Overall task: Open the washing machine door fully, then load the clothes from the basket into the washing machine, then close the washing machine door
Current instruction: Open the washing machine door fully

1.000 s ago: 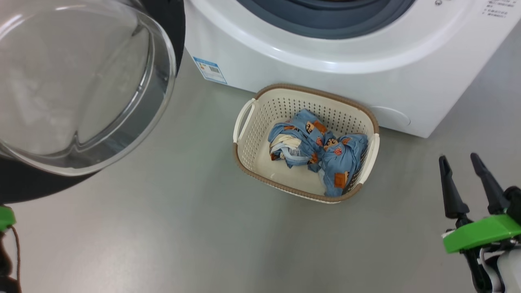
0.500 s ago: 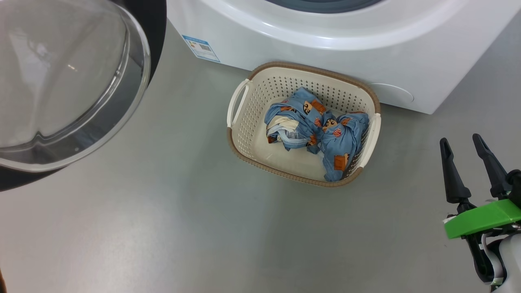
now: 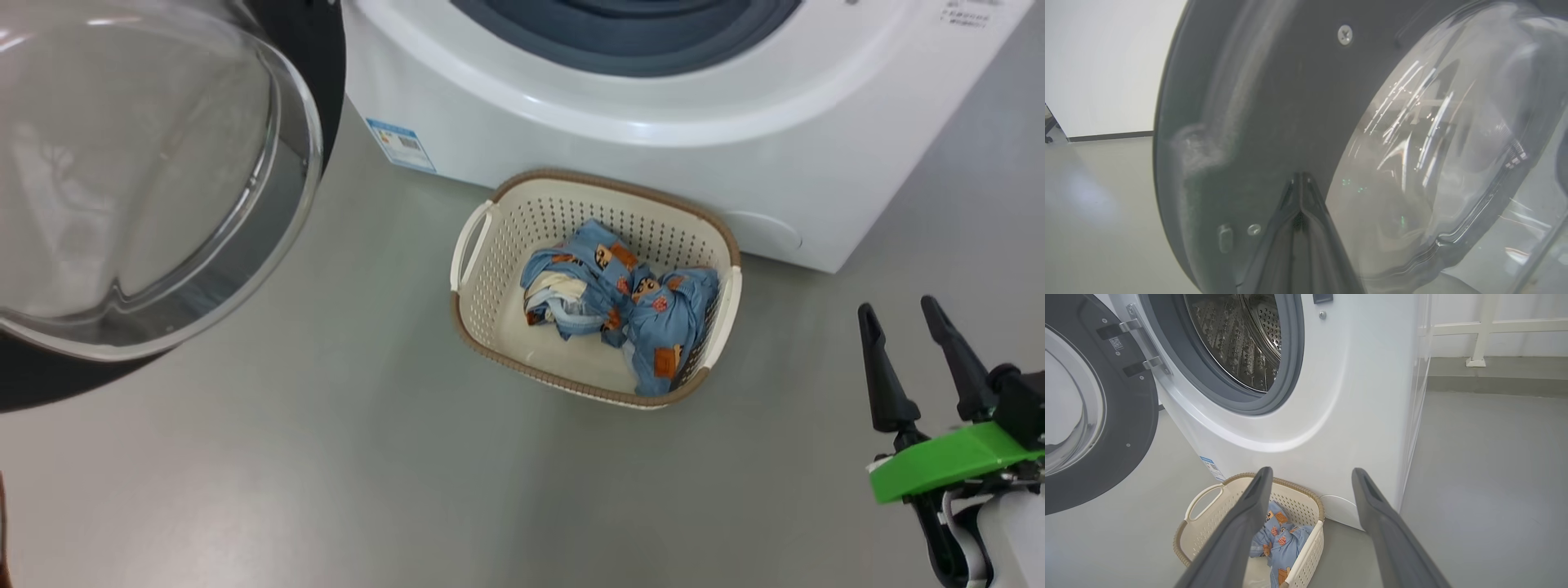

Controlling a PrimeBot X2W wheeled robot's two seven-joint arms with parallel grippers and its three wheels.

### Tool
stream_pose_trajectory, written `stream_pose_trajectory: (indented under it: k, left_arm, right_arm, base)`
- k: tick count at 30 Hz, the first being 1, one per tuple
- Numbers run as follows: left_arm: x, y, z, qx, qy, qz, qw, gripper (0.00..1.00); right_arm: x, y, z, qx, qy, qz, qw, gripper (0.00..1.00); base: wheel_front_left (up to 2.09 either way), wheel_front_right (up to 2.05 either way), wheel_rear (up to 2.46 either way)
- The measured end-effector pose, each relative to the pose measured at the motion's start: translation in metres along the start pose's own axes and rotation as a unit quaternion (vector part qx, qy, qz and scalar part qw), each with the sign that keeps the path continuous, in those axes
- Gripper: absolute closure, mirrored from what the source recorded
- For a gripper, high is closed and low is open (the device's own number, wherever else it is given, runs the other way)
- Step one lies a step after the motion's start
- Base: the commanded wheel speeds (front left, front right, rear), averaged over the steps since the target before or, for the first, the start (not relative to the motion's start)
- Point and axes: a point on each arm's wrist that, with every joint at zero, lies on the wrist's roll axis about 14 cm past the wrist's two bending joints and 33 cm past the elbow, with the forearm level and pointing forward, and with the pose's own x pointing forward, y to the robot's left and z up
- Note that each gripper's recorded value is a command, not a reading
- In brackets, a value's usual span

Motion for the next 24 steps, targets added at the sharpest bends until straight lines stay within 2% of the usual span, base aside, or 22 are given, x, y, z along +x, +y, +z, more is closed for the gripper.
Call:
stream_pose_trajectory:
  k: [6,8,9,10,11,12,16,17,24]
  left_arm:
    - [-0.024,0.001,-0.004,0.009,-0.002,-0.028,1.000,1.00]
    - [-0.032,0.000,-0.005,0.007,-0.004,-0.036,0.999,0.69]
    - [-0.036,-0.001,-0.005,0.006,-0.005,-0.041,0.999,0.51]
    - [-0.040,-0.001,-0.005,0.004,-0.006,-0.045,0.999,0.22]
    - [-0.044,0.000,-0.006,0.003,-0.008,-0.048,0.999,0.04]
    - [-0.049,0.000,-0.006,0.003,-0.009,-0.053,0.999,0.00]
    - [-0.065,-0.009,-0.011,-0.008,-0.009,-0.073,0.997,0.00]
    - [-0.076,-0.020,-0.018,-0.024,-0.003,-0.094,0.995,0.00]
    - [-0.102,-0.059,-0.024,-0.049,0.000,-0.167,0.985,0.00]
  right_arm:
    - [-0.016,0.010,0.009,0.005,-0.005,-0.002,1.000,0.00]
    - [-0.021,0.013,0.013,0.005,-0.008,-0.002,1.000,0.00]
    - [-0.024,0.014,0.015,0.004,-0.010,-0.002,1.000,0.00]
    - [-0.026,0.015,0.017,0.003,-0.012,-0.002,1.000,0.00]
    - [-0.029,0.016,0.018,0.002,-0.013,-0.003,1.000,0.00]
    - [-0.031,0.017,0.021,0.002,-0.015,-0.003,1.000,0.00]
    - [-0.039,0.022,0.026,0.003,-0.021,-0.003,1.000,0.00]
    - [-0.043,0.025,0.031,0.000,-0.026,-0.003,1.000,0.00]
    - [-0.060,0.021,0.042,-0.005,-0.040,-0.016,0.999,0.00]
  base:
    - [0.00,0.00,0.00]
    - [0.00,0.00,0.00]
    - [0.00,0.00,0.00]
    - [0.00,0.00,0.00]
    - [0.00,0.00,0.00]
    - [0.00,0.00,0.00]
    - [0.00,0.00,0.00]
    - [0.00,0.00,0.00]
    - [0.00,0.00,0.00]
